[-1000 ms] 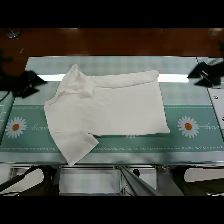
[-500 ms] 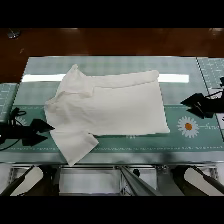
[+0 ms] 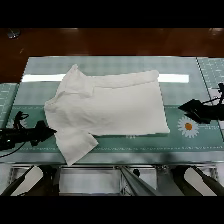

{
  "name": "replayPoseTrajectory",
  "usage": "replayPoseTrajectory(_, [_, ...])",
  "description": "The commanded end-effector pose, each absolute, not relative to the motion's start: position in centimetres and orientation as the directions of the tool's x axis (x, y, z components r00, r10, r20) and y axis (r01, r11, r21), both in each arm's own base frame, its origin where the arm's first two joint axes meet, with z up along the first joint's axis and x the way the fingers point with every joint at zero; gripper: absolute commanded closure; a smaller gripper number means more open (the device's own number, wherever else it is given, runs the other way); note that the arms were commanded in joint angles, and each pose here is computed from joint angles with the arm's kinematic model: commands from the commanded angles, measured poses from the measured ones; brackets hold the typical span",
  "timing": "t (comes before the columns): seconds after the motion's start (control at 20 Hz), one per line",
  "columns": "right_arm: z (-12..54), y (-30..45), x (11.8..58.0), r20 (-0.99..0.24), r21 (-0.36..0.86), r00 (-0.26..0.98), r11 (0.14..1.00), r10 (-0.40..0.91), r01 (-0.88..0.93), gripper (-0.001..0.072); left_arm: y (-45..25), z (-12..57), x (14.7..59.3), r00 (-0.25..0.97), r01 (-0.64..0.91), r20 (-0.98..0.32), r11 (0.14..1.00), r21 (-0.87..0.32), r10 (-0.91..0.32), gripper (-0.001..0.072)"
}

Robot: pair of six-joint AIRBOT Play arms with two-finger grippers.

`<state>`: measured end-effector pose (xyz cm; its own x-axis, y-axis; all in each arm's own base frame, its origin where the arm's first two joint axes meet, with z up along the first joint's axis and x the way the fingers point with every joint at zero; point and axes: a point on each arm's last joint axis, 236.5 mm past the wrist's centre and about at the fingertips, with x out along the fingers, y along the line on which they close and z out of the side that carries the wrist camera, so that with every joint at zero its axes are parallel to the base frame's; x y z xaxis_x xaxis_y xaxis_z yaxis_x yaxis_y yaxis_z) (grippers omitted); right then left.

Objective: Fold the shirts.

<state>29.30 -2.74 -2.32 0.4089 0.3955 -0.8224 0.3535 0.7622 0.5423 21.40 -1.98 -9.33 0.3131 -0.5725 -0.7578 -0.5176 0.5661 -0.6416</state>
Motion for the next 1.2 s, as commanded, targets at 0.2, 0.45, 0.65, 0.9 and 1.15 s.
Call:
replayPoseTrajectory(0.2, [-8.3,-1.1,21.1,-0.907,0.405,0.112,0.766,0.406,0.499,0.009,-2.3,-9.0,21.8,0.333,-0.477,-0.741,0.574,-0.666,-0.583,0.0677])
replayPoseTrajectory(0.45, [-10.5,3.6,21.0,-0.872,0.44,0.003,0.781,0.489,0.442,0.009,-2.3,-9.0,21.8,0.333,-0.477,-0.741,0.573,-0.666,-0.584,0.0677])
replayPoseTrajectory(0.65, [-10.8,5.4,25.0,-0.864,0.475,0.058,0.771,0.501,0.423,0.009,-2.3,-9.0,21.8,0.333,-0.477,-0.741,0.574,-0.666,-0.584,0.0677])
replayPoseTrajectory(0.9, [-7.7,8.3,29.7,-0.834,0.551,0.113,0.8,0.54,0.24,0.0691,-2.5,-6.3,24.9,0.451,-0.428,-0.66,0.503,-0.75,-0.6,0.0678])
replayPoseTrajectory(1.15, [11.3,6.3,42.5,-0.722,0.532,0.485,0.844,0.494,-0.067,0.0692,-1.3,14.9,35.1,0.771,0.061,-0.326,0.573,-0.817,-0.547,0.0679])
